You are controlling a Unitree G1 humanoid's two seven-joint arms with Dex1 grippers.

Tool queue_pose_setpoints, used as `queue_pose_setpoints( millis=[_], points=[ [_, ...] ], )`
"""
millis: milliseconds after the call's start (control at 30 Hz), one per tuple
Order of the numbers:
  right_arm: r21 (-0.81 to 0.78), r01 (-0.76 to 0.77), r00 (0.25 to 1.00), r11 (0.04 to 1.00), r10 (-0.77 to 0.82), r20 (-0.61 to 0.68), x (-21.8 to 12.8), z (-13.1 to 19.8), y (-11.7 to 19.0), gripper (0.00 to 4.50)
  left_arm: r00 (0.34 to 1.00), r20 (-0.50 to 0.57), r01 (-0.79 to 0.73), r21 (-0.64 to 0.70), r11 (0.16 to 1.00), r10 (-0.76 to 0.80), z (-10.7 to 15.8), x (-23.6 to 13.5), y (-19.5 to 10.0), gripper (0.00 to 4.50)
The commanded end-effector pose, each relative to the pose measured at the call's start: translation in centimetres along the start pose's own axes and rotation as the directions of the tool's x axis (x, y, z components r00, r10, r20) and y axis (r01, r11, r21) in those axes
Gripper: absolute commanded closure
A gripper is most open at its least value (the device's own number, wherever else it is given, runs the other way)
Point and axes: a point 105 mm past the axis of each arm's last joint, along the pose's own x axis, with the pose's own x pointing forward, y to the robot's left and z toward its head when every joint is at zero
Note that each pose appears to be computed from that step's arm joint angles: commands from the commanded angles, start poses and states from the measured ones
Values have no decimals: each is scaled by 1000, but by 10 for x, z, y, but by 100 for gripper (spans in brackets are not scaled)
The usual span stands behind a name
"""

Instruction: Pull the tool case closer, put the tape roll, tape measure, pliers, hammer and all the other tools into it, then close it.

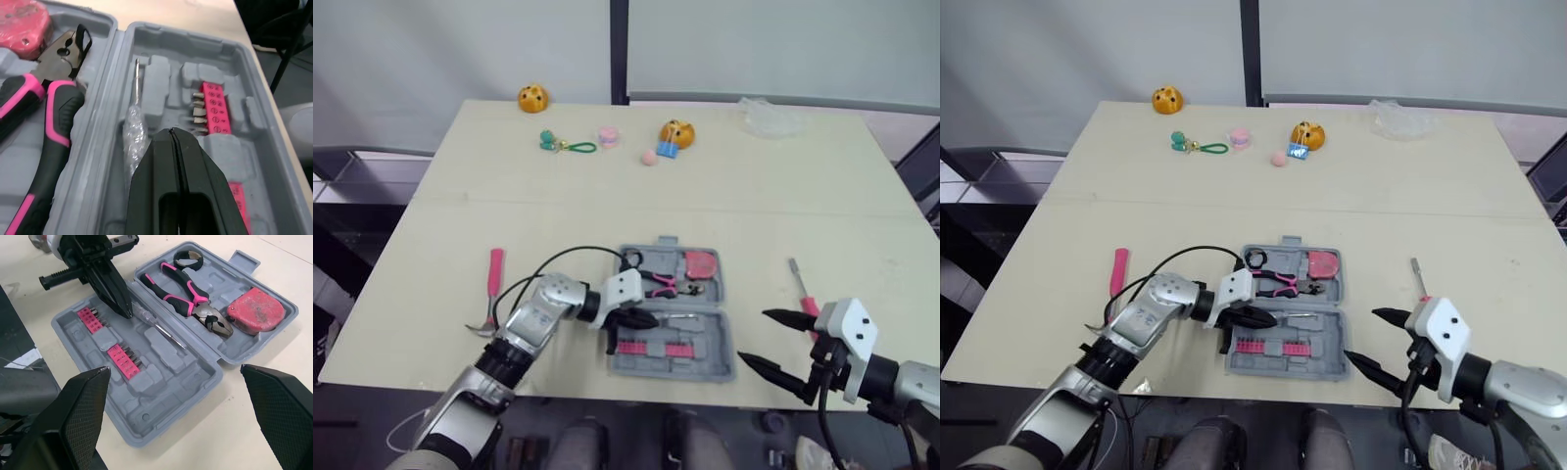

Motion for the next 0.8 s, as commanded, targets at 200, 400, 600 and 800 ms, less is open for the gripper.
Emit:
queue_pose_setpoints(
  millis=[200,400,600,800],
  points=[
    [-16,2,1000,1000,-2,15,-2,6,-2,0,1000,14,-11,31,999,11,12,5,10,447],
    [-16,1,1000,1000,-1,15,-2,6,-1,0,995,104,6,21,1000,-9,33,5,11,447],
    [-18,3,1000,1000,-3,16,-1,6,-3,0,998,60,-24,28,999,23,25,10,19,447],
    [-22,3,1000,1000,-2,17,0,7,-3,0,1000,25,-15,44,999,14,15,17,17,447]
  ],
)
